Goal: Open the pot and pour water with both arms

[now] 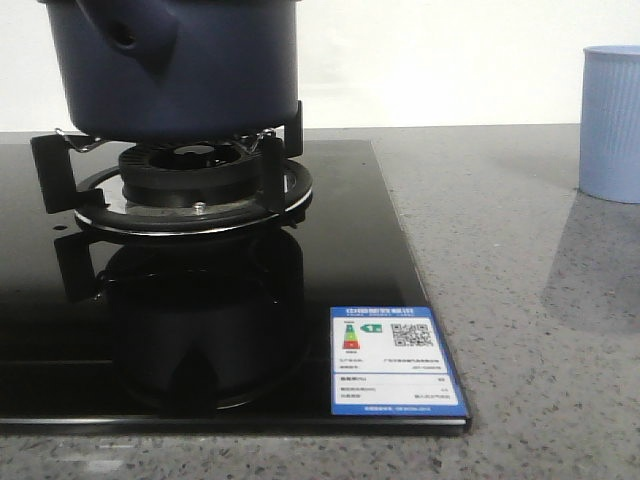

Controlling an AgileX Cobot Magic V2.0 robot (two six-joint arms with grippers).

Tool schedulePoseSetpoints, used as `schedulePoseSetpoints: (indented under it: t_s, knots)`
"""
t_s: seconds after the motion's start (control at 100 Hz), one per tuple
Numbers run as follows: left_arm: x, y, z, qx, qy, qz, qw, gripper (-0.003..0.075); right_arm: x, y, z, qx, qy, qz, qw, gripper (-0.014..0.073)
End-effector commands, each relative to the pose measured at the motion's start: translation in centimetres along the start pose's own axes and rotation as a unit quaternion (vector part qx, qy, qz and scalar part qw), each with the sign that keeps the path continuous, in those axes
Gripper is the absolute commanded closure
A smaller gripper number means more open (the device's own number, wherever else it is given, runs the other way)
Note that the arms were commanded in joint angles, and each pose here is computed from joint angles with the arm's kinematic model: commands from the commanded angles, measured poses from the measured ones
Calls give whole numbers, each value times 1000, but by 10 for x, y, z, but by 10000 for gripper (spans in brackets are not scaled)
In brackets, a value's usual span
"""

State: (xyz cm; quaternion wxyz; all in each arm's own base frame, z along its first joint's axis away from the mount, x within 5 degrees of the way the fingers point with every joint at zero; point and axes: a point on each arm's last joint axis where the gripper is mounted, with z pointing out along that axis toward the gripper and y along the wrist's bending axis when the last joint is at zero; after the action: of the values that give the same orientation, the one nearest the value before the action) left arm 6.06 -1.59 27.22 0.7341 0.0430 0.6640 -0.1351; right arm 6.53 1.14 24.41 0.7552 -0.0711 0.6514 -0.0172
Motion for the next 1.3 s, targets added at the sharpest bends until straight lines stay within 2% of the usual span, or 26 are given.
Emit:
schedulePoseSetpoints:
  t_s: [0.0, 0.36, 0.49, 0.62, 0.81, 1.02, 1.06, 1.29]
  knots:
    - [-12, 2, 0, -15, -32, -5, 999, 739, -9, 0, 1, -7, -16, 3, 1000, 666]
    - [-11, 2, 1, -17, -32, -5, 999, 739, -9, 0, 1, -7, -16, 3, 1000, 666]
    - [-5, 3, 1, -18, -22, 56, 998, 739, -9, 0, 1, -7, -16, 3, 1000, 666]
    - [13, 8, -1, -44, -5, 26, 999, 739, -9, 0, 1, -7, -16, 3, 1000, 666]
    - [41, 13, -12, -70, 20, 37, 997, 739, -9, 0, 1, -7, -16, 3, 1000, 666]
    - [69, 18, -16, -87, 16, 30, 996, 739, -9, 0, 1, -7, -16, 3, 1000, 666]
    - [71, 18, -16, -88, 32, 24, 995, 739, -9, 0, 1, -7, -16, 3, 1000, 666]
    - [70, 18, -16, -88, 26, 8, 996, 739, -9, 0, 1, -7, -16, 3, 1000, 666]
